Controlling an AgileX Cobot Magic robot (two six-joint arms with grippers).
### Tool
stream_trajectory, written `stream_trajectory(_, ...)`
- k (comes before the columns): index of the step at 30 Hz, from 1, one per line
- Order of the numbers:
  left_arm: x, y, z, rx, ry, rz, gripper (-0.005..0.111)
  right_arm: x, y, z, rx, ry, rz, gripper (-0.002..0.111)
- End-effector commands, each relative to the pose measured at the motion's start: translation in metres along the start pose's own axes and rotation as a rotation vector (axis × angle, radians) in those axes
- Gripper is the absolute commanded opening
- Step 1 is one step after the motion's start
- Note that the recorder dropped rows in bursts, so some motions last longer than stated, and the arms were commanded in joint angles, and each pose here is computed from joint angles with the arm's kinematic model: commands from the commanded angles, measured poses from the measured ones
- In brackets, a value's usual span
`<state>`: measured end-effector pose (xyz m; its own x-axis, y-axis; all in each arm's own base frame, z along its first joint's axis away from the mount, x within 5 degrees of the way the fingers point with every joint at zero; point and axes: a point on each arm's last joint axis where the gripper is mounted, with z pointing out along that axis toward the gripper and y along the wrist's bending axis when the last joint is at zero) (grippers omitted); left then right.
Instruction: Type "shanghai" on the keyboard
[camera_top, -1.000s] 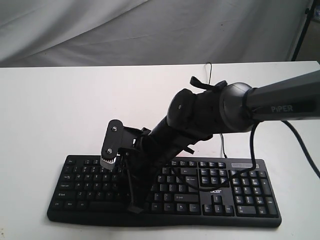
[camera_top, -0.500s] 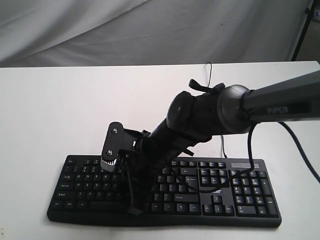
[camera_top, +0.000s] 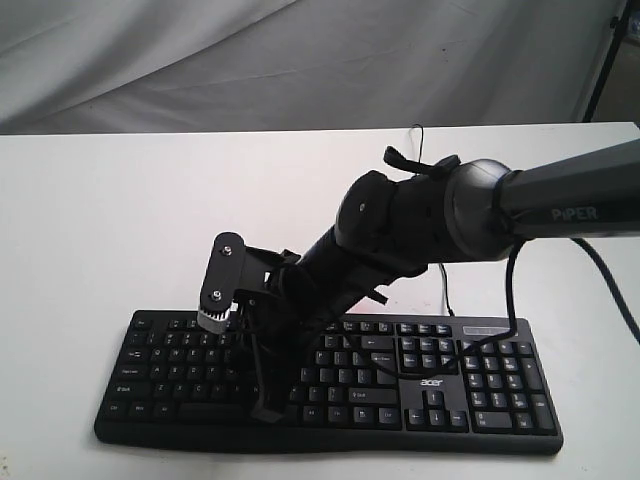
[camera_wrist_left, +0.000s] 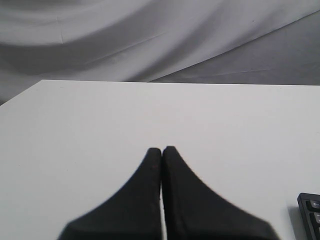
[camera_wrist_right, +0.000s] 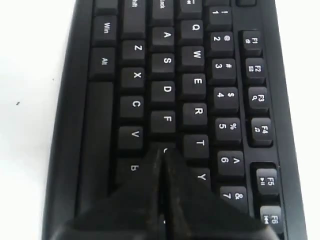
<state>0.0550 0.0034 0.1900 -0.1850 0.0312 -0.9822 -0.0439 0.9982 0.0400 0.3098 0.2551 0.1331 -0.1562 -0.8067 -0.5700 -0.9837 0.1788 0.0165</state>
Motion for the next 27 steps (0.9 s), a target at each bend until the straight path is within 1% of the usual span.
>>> stream_trajectory(1,0.001,0.0,0.0,0.004,-0.006,-0.001,0.001,-0.007,0.003,0.0,0.024,-0.034,-0.003,0.0)
stream_trajectory(15,0.001,0.0,0.0,0.004,-0.006,-0.001,0.001,-0.059,0.019,0.001,0.043,-0.119,-0.057,0.0)
stream_trajectory(20,0.001,0.0,0.0,0.004,-0.006,-0.001,0.001,-0.075,0.022,0.015,0.048,-0.092,-0.051,0.0)
stream_trajectory(27,0.001,0.0,0.0,0.004,-0.006,-0.001,0.001,-0.093,0.016,0.038,0.058,-0.057,-0.049,0.0)
